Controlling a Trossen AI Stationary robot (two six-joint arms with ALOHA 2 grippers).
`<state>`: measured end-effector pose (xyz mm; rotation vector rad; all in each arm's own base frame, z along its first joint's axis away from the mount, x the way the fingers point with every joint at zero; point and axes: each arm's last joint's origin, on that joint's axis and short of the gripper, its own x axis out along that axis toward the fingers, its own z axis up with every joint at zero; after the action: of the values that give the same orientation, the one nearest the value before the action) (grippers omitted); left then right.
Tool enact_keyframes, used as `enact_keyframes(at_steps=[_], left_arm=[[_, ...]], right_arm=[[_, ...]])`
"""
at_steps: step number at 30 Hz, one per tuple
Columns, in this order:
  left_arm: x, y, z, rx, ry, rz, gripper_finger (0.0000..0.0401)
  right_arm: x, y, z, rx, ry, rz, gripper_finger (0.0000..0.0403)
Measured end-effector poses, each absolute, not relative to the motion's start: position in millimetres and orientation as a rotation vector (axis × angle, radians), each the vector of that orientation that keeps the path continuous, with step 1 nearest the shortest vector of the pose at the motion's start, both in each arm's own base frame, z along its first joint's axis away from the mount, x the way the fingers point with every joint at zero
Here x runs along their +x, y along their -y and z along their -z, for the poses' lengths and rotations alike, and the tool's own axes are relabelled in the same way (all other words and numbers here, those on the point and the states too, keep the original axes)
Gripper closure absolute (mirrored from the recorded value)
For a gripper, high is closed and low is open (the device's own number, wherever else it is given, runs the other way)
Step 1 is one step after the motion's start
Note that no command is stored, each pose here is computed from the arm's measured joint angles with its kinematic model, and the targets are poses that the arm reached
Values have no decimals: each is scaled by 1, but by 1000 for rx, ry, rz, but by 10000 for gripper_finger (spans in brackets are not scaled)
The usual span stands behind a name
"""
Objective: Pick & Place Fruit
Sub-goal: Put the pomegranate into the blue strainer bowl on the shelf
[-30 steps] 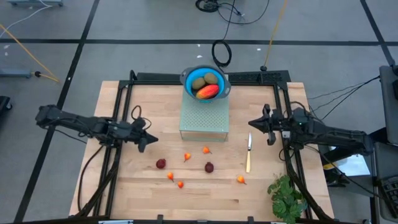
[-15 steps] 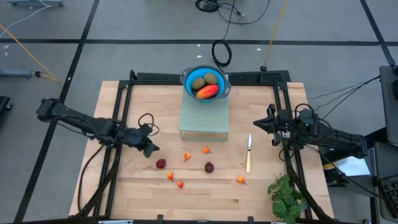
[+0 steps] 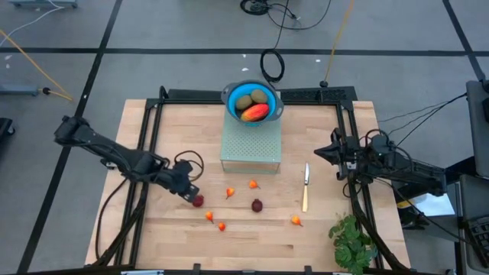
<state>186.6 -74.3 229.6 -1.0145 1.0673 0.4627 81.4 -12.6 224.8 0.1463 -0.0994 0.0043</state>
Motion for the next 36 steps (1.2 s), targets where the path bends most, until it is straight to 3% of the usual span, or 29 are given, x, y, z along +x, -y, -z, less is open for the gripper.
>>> enact_keyframes(at_steps=[18,36], left_arm=[[202,89,-211,-1374,-1128,-753,400],[204,90,-212,-1379,-1112,-731,368]], right_arm=[[79,12,-226,161,116,-16,403],[79,10,-226,136,112,-63,403]])
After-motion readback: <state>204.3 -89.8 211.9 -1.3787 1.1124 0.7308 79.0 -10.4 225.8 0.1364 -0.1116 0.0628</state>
